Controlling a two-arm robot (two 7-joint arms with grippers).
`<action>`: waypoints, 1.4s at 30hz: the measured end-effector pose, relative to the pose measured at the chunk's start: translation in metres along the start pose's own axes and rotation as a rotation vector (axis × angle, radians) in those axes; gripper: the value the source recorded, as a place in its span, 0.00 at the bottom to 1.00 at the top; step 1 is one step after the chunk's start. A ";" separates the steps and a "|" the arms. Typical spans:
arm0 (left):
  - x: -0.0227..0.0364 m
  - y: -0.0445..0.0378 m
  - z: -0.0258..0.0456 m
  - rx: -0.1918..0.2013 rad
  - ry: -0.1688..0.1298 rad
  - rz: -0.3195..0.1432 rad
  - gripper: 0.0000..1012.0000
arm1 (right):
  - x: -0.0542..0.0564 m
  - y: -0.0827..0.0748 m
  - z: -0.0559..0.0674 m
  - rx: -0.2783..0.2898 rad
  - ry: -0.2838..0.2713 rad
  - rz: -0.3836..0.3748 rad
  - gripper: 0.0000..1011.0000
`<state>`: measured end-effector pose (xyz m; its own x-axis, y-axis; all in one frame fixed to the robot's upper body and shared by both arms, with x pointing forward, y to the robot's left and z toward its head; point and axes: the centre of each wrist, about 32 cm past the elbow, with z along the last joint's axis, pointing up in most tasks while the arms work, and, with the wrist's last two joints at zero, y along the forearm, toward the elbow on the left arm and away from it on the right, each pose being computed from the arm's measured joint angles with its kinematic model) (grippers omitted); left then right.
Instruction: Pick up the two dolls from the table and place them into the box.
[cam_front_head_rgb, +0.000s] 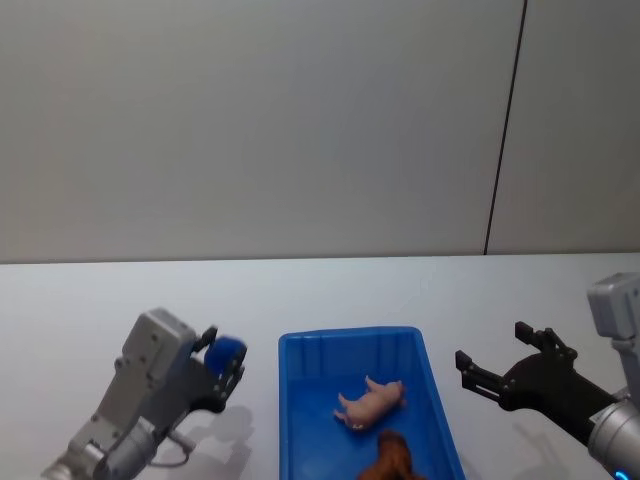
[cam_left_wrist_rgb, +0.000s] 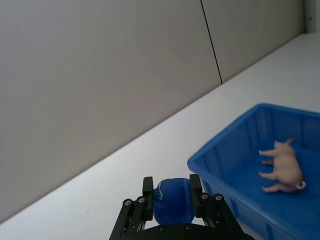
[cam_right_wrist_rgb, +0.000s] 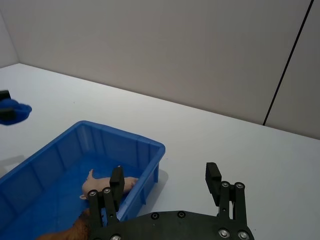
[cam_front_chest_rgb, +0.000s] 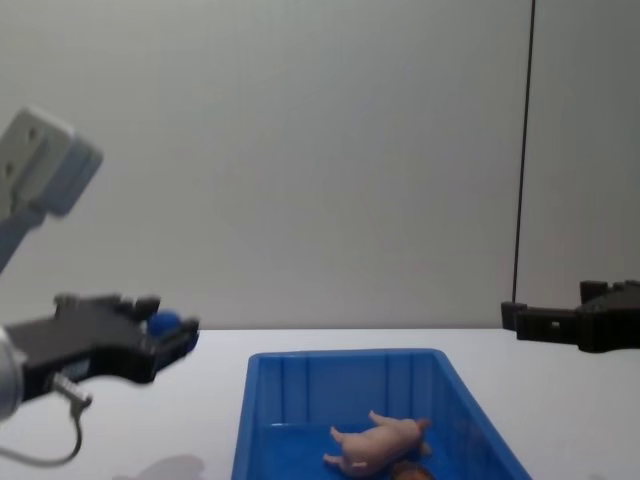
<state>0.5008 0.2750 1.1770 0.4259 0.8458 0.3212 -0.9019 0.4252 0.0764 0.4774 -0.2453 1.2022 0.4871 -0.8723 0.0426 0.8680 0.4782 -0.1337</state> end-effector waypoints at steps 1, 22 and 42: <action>0.0003 -0.0008 0.0030 -0.009 -0.005 0.001 0.43 | 0.000 0.000 0.000 0.000 0.000 0.000 0.99; -0.0303 -0.0451 0.0448 -0.174 0.002 -0.168 0.50 | 0.000 0.000 0.000 0.000 0.000 0.000 0.99; -0.0476 -0.0664 0.0495 -0.237 0.049 -0.304 0.99 | 0.000 0.000 0.000 0.000 0.000 0.000 0.99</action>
<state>0.5368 0.1906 1.2034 0.6797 0.6813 0.2717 -0.6945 0.7170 -0.0605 0.4774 -0.2453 1.2022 0.4871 -0.8723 0.0425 0.8680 0.4782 -0.1337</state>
